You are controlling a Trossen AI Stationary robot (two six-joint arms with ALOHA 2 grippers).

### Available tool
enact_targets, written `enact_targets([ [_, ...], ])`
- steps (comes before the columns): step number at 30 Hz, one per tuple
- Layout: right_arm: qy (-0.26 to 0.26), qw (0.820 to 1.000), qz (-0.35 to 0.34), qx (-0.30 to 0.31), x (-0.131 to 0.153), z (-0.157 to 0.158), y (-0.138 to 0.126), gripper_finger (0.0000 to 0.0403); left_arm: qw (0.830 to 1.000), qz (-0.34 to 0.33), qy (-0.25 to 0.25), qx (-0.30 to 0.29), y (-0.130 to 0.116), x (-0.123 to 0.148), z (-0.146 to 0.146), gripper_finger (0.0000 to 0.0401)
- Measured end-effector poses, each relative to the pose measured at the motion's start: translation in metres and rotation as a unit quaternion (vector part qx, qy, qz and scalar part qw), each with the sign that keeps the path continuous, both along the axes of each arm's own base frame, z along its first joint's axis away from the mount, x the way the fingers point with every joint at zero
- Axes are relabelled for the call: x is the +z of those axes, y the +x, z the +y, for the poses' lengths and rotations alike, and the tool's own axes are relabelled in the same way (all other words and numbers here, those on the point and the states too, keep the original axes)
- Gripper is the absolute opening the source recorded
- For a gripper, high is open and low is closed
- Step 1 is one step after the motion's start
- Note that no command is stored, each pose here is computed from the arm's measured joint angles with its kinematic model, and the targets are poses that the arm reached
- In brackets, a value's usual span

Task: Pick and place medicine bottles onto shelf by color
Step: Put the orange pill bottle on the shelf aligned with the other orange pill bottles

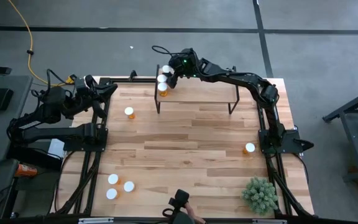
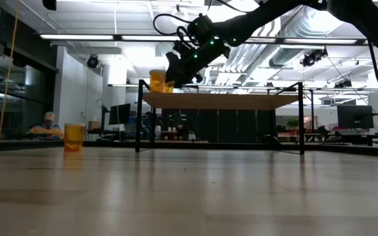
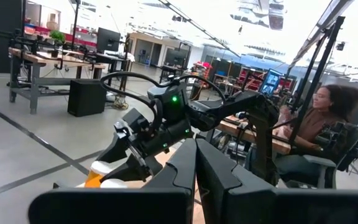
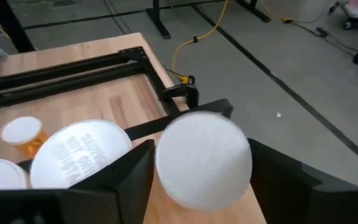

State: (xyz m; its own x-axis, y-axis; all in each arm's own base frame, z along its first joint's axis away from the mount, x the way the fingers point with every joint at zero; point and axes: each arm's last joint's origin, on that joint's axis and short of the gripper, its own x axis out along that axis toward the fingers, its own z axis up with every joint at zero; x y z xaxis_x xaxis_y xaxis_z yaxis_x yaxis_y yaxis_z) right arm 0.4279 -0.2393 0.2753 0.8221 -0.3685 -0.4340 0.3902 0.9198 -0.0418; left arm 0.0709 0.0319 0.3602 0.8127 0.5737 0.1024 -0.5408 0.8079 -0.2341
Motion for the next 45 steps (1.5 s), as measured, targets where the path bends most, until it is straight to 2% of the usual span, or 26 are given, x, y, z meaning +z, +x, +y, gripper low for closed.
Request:
enact_targets([
  [7,-0.004,1.000,0.001,-0.007,0.000,-0.001,0.000,0.0273,1.000,0.000,0.000,0.000,0.000,0.000,0.000,0.0000],
  [17,-0.004,1.000,0.002,-0.024,0.013,-0.009,-0.014,0.0275,1.000,0.000,0.000,0.000,0.000,0.000,0.000,0.0000],
  [27,0.009,1.000,-0.009,0.005,0.023,-0.007,-0.020,0.0275,1.000,0.000,0.000,0.000,0.000,0.000,0.000,0.0000],
  [32,0.009,0.999,-0.022,0.024,0.041,-0.001,-0.028,0.0275,1.000,0.000,0.000,0.000,0.000,0.000,0.000,0.0000],
  [36,-0.014,0.999,-0.039,0.015,0.058,0.001,-0.035,0.0270,1.000,0.001,0.000,0.000,0.000,0.000,0.000,0.0000],
  [40,-0.012,0.998,-0.049,-0.043,0.057,-0.010,-0.037,0.0218,1.000,0.001,0.000,0.000,0.000,0.000,0.000,0.0000],
  [42,0.016,0.997,-0.045,-0.062,0.044,-0.020,-0.036,0.0165,1.000,0.001,0.000,0.000,0.000,0.000,0.000,0.0000],
  [45,0.050,0.994,-0.051,-0.089,0.027,-0.034,-0.035,0.0058,1.000,0.002,-0.001,0.000,0.000,0.000,0.000,0.0000],
])
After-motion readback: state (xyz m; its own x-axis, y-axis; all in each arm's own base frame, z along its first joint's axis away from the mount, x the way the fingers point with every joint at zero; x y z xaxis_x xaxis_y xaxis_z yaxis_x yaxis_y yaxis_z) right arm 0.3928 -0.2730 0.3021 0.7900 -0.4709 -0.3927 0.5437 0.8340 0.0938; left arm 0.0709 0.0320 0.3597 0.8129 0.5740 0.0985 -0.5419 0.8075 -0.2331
